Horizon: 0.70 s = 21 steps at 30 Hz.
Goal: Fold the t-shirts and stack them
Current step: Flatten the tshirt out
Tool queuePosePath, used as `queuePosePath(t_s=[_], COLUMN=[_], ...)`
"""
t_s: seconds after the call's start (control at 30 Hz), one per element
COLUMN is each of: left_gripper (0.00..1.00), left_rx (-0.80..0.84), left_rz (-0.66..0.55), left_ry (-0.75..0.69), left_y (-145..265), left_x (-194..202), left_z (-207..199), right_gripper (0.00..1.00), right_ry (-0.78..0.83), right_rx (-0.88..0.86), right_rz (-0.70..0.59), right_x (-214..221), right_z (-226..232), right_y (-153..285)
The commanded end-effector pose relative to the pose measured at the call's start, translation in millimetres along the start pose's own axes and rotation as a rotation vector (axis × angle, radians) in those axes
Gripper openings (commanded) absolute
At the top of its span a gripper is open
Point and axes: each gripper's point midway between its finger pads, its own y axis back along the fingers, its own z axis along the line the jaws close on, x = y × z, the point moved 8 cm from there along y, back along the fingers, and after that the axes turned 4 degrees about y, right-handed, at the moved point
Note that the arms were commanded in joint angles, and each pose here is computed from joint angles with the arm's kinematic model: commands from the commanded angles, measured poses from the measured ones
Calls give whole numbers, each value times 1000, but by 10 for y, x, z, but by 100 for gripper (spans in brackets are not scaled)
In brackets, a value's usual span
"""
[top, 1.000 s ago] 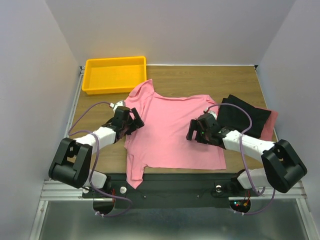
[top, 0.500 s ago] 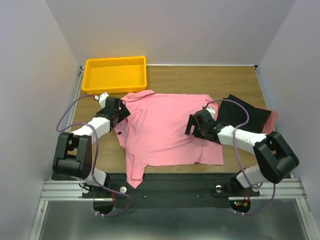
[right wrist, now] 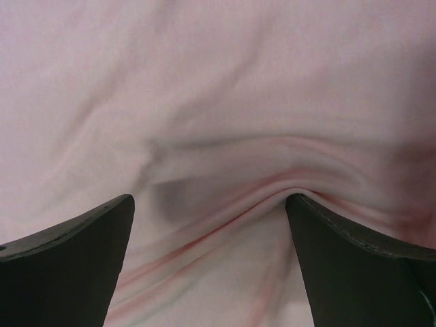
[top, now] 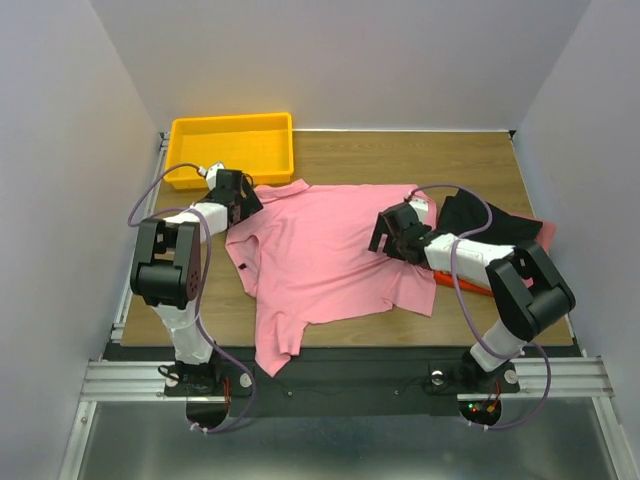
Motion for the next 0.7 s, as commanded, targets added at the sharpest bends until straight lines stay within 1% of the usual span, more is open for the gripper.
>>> queuePosePath(t_s=[0.0,0.1,0.17,0.2,0.23,0.27,0.33,0.37,0.4,0.43,0.47,0.5,0.57,0.6,0.63,0.67], left_gripper=[98,98,98,98,98,98,98,98,98,98,98,98,98,98,98,98], left_rx=[45,72,85,94,102,102,117,123,85,84,90,96,116,150,191,256], left_rz=[22,22,19,12,1,2,-50,-64,-37,-86,-79,-75,-57,-19,17,68], left_ry=[-15,-20,-24,-20,-17,-16,5,7,5,45,43,42,61,34,25,11], left_y=[-65,-114,-98,-44,7,56,293,392,465,653,755,898,1035,1157,1233,1375], left_x=[-69,-147,-205,-264,-301,-274,-356,-337,-202,-249,-144,-17,189,437,563,788], left_z=[-126,-226,-282,-317,-337,-317,-329,-347,-240,-241,-263,-198,-175,-165,-185,-226], right_gripper=[100,100,100,100,100,100,100,100,100,100,100,100,100,100,100,100], right_ry=[58,122,138,147,157,163,200,199,202,213,213,212,202,211,206,212], right_rx=[180,254,241,216,131,87,-13,-53,-85,-132,-150,-198,-261,-293,-321,-352], right_rz=[68,-28,-49,-46,-35,-29,-13,-32,-36,-29,-17,-36,-16,-6,14,38], right_x=[208,-7,-100,-122,-170,-178,-143,-175,-163,-119,-43,-42,51,149,219,331], right_z=[-355,-398,-357,-324,-228,-182,-62,-17,21,79,76,131,169,182,197,220], right_y=[-115,-77,-40,-15,62,102,215,317,383,457,497,622,723,787,824,866])
